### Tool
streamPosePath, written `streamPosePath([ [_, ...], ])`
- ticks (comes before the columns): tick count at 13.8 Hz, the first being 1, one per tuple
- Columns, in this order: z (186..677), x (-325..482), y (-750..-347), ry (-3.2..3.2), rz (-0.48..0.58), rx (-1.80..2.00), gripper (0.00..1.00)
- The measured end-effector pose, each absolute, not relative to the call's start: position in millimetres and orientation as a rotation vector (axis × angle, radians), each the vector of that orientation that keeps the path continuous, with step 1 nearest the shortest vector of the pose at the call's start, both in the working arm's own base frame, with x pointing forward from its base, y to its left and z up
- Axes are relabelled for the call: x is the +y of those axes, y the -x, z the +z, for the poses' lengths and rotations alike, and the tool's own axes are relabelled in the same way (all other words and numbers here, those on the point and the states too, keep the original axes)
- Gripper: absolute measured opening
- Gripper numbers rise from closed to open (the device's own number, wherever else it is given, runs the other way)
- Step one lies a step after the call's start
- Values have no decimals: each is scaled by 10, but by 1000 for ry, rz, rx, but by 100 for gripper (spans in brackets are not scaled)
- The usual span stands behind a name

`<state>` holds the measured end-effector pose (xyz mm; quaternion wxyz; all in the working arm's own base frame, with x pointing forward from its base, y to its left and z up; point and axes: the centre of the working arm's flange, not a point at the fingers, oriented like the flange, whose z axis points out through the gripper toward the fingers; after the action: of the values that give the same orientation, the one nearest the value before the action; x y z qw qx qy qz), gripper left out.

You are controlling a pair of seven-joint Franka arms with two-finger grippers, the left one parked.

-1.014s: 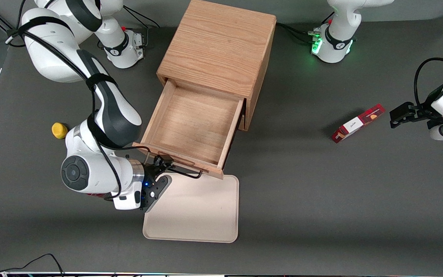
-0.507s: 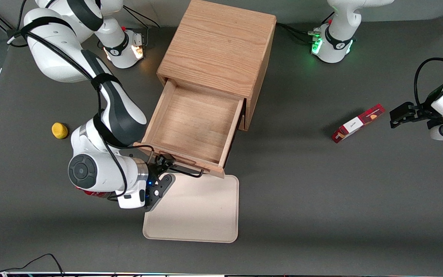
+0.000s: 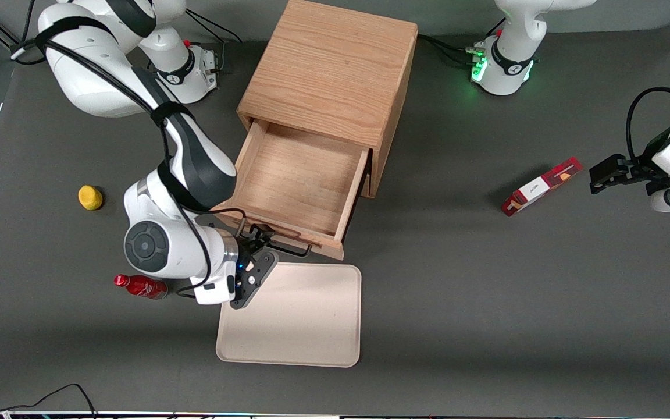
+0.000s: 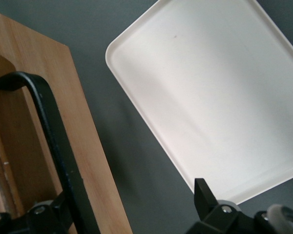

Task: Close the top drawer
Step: 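Push the drawer front with the right gripper into the cabinet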

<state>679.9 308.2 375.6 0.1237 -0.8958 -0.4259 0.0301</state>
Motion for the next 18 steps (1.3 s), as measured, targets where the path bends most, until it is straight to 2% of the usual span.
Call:
streamPosePath([
  [18,3830,3411,-5907,2626,104,-1397,100],
])
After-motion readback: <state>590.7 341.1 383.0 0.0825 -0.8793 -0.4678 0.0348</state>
